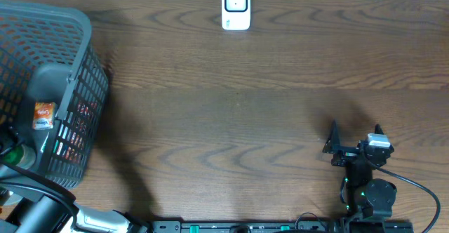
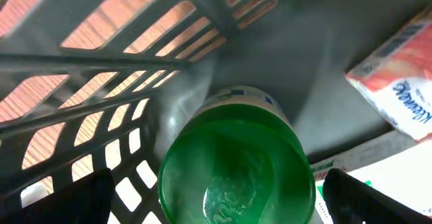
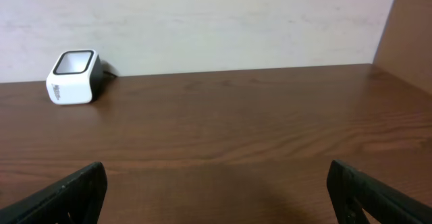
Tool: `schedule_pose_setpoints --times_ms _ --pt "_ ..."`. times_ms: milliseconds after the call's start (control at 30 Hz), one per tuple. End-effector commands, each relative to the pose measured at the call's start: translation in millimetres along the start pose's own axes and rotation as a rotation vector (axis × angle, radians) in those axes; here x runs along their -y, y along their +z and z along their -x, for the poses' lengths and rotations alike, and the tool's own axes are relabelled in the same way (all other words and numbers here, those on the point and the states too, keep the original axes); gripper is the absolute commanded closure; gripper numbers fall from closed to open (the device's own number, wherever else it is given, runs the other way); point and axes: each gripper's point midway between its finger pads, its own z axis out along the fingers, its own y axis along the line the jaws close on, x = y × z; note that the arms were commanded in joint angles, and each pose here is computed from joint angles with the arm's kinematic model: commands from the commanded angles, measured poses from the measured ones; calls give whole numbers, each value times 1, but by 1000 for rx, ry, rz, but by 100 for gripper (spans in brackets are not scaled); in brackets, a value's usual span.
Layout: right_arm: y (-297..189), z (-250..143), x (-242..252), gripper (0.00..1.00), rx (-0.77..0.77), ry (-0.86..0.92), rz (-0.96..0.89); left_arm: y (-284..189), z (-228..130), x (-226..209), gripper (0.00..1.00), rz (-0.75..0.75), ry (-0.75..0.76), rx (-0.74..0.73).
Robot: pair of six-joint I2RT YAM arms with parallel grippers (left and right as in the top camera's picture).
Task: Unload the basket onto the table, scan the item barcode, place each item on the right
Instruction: 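Grasp the green-capped bottle in the basket with the left gripper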
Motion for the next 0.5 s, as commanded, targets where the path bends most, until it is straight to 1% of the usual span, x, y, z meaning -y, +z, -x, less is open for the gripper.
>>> schedule_pose_setpoints --times_ms 0,267,467 --pt "0 0 0 1 1 -9 -1 9 -3 -4 2 26 -99 -22" --pt "0 0 0 1 1 -9 -1 24 -5 1 2 0 -97 -54" --pt "0 0 0 1 1 -9 -1 48 -14 9 2 -39 -94 -121"
